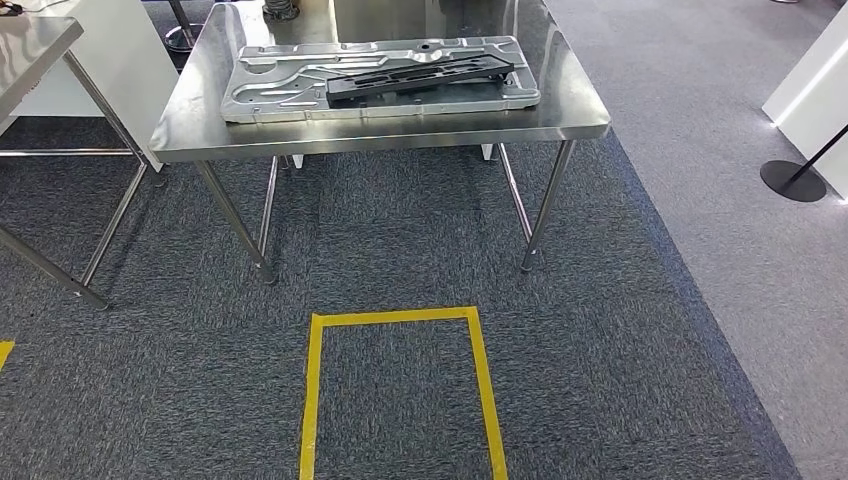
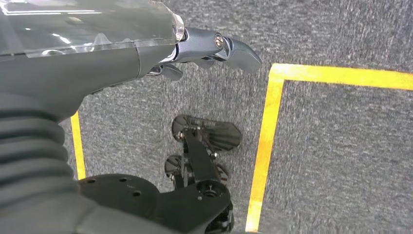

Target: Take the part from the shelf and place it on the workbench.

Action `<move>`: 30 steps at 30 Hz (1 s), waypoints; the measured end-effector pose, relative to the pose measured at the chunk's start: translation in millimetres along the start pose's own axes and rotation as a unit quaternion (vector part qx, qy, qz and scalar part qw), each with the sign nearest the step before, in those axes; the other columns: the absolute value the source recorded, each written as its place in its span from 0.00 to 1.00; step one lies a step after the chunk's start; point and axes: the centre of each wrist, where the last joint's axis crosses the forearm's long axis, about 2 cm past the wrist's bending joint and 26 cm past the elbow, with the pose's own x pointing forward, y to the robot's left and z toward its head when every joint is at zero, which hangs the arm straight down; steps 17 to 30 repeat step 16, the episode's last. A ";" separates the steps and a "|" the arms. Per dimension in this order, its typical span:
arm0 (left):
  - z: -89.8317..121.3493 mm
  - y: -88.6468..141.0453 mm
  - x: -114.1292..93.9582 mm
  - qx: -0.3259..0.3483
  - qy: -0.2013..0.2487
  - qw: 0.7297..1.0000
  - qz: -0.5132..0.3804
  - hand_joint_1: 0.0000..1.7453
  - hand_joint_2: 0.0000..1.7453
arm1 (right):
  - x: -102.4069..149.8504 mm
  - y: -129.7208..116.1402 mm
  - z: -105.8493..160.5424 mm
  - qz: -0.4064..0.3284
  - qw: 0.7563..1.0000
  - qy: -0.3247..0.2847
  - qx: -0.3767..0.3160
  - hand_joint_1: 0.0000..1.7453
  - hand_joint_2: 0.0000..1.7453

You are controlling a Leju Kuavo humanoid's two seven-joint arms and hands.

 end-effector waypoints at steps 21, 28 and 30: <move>5.3 6.1 -13.3 0.010 0.035 0.999 -0.016 0.00 0.00 | -8.9 -15.0 0.6 -0.013 1.000 -0.001 -0.014 0.00 0.00; 5.3 6.1 -13.3 0.010 0.035 0.999 -0.016 0.00 0.00 | -8.9 -15.0 0.6 -0.013 1.000 -0.001 -0.014 0.00 0.00; 5.3 6.1 -13.3 0.010 0.035 0.999 -0.016 0.00 0.00 | -8.9 -15.0 0.6 -0.013 1.000 -0.001 -0.014 0.00 0.00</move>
